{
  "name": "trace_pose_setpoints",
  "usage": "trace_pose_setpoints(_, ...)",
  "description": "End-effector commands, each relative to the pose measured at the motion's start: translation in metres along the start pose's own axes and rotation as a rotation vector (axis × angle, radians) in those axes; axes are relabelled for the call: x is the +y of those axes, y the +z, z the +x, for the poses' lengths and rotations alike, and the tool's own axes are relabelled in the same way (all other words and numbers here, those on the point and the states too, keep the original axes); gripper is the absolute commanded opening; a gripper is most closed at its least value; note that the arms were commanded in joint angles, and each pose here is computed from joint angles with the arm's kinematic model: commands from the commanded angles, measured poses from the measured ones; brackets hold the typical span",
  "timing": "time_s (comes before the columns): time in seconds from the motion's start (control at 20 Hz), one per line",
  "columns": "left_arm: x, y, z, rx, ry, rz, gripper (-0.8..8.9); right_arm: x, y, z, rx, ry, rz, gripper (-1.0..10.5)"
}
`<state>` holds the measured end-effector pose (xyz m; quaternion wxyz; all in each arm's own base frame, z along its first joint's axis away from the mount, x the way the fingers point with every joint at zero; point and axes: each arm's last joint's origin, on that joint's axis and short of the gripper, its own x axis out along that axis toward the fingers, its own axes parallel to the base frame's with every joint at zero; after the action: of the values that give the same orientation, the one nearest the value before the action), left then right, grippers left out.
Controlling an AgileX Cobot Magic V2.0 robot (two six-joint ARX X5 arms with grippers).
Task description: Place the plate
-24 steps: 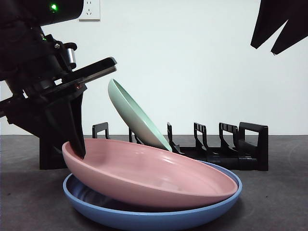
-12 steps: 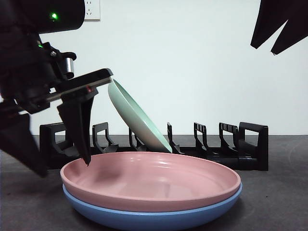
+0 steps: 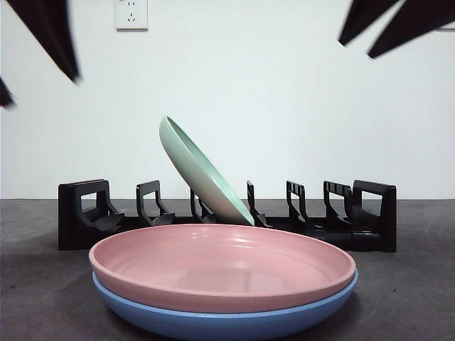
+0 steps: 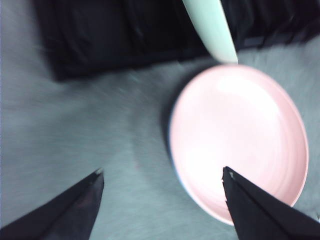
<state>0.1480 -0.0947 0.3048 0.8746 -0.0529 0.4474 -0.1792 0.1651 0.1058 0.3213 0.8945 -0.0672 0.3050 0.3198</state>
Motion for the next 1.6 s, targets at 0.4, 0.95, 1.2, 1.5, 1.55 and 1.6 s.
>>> trace_pose_setpoints(0.4,0.028,-0.041,-0.077,-0.145,0.069,-0.119,3.75,0.031,0.053,0.058,0.085,0.106,0.016,2.7)
trace_pose_setpoints(0.95,0.032,-0.049,-0.081,-0.128,0.11,-0.132,3.75,0.082,0.12,0.13,0.165,0.103,-0.001,2.7)
trace_pose_setpoints(1.2,0.032,-0.049,-0.081,-0.128,0.11,-0.133,3.75,0.086,0.119,0.157,0.197,0.078,0.006,3.4)
trace_pose_setpoints(1.5,0.032,-0.049,-0.081,-0.13,0.11,-0.144,3.75,0.086,0.109,0.181,0.25,0.069,0.005,3.4)
trace_pose_setpoints(1.55,0.032,-0.049,-0.081,-0.13,0.11,-0.146,3.75,0.086,0.107,0.183,0.258,0.067,0.005,3.4)
trace_pose_setpoints(1.6,0.032,-0.049,-0.081,-0.131,0.112,-0.147,3.75,0.086,0.106,0.187,0.263,0.066,0.004,3.3)
